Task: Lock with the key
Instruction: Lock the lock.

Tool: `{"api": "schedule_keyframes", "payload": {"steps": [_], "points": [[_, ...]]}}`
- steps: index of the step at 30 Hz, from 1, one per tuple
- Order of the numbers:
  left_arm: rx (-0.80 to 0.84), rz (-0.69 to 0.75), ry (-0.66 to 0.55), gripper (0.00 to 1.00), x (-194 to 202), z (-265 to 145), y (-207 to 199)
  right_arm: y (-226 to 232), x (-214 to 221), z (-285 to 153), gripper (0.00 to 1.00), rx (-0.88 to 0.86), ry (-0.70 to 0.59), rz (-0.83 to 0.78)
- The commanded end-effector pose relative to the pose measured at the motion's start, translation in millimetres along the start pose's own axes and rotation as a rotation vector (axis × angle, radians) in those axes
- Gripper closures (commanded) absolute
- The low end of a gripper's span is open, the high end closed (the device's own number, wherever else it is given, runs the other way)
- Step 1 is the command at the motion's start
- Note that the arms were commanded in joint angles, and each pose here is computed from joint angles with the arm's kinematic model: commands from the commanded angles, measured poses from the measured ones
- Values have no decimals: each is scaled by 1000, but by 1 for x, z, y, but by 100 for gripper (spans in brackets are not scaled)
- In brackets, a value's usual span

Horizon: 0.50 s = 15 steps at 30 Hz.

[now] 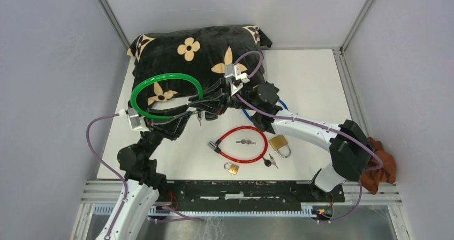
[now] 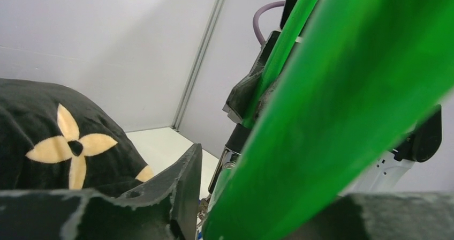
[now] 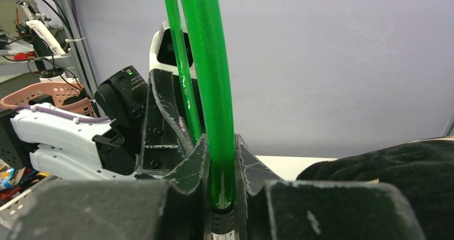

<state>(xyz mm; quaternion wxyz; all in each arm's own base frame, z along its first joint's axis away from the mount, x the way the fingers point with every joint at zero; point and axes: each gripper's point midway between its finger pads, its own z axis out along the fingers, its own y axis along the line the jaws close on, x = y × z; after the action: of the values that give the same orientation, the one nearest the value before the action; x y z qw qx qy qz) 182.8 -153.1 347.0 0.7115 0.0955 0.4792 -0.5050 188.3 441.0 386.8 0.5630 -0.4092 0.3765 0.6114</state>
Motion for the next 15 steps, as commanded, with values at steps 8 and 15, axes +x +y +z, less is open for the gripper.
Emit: {"api": "schedule_keyframes", "payload": {"steps": [8, 15], "points": [[84, 6, 91, 91, 18, -4, -13, 16, -48, 20, 100, -67, -115, -41], [43, -26, 82, 98, 20, -3, -4, 17, -49, 23, 100, -67, -124, -23]]}}
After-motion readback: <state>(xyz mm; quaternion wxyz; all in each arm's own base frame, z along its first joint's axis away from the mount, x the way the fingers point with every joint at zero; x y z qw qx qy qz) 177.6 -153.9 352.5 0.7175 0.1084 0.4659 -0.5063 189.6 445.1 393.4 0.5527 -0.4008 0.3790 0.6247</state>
